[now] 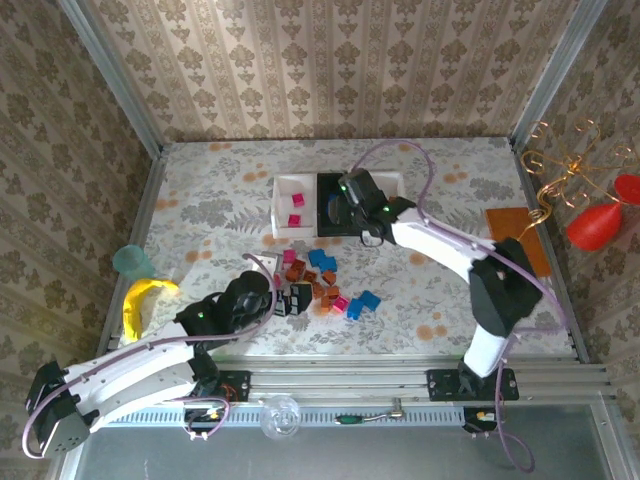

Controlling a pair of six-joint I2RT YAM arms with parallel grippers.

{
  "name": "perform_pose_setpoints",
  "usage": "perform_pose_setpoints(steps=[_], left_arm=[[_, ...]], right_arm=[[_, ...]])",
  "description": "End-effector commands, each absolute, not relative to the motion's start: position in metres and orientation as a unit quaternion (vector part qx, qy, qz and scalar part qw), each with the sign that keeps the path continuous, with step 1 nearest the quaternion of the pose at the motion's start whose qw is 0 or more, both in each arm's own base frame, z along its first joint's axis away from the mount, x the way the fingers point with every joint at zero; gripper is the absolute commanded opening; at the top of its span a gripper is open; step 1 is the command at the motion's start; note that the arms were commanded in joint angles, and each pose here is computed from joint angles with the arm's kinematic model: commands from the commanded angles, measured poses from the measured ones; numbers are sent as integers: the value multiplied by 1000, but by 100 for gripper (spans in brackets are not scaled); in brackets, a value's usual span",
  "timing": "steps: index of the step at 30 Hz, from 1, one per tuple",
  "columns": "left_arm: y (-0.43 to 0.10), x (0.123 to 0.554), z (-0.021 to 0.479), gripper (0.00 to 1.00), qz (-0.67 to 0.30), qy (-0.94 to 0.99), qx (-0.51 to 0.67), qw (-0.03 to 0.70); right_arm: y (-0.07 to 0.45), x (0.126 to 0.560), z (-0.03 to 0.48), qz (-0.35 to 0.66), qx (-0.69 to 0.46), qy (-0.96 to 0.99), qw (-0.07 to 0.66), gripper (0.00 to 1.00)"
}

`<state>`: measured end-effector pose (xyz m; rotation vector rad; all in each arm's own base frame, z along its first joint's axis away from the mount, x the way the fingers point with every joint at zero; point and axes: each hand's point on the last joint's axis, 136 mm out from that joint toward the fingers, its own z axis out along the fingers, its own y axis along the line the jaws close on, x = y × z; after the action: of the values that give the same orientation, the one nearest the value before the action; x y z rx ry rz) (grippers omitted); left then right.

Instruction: Sort the legos into containers by color

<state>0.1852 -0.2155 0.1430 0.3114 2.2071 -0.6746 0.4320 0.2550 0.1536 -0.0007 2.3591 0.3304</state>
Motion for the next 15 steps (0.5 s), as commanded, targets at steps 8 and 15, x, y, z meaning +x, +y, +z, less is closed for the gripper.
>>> perform_pose_setpoints(steps=[8, 15], left_arm=[[-203, 177, 131, 100, -239, 886, 117, 380], [-204, 176, 126, 100, -235, 889, 124, 373]], right_arm=[[271, 497, 116, 105, 37, 935, 337, 52], [277, 509, 132, 124, 42, 932, 338, 74]])
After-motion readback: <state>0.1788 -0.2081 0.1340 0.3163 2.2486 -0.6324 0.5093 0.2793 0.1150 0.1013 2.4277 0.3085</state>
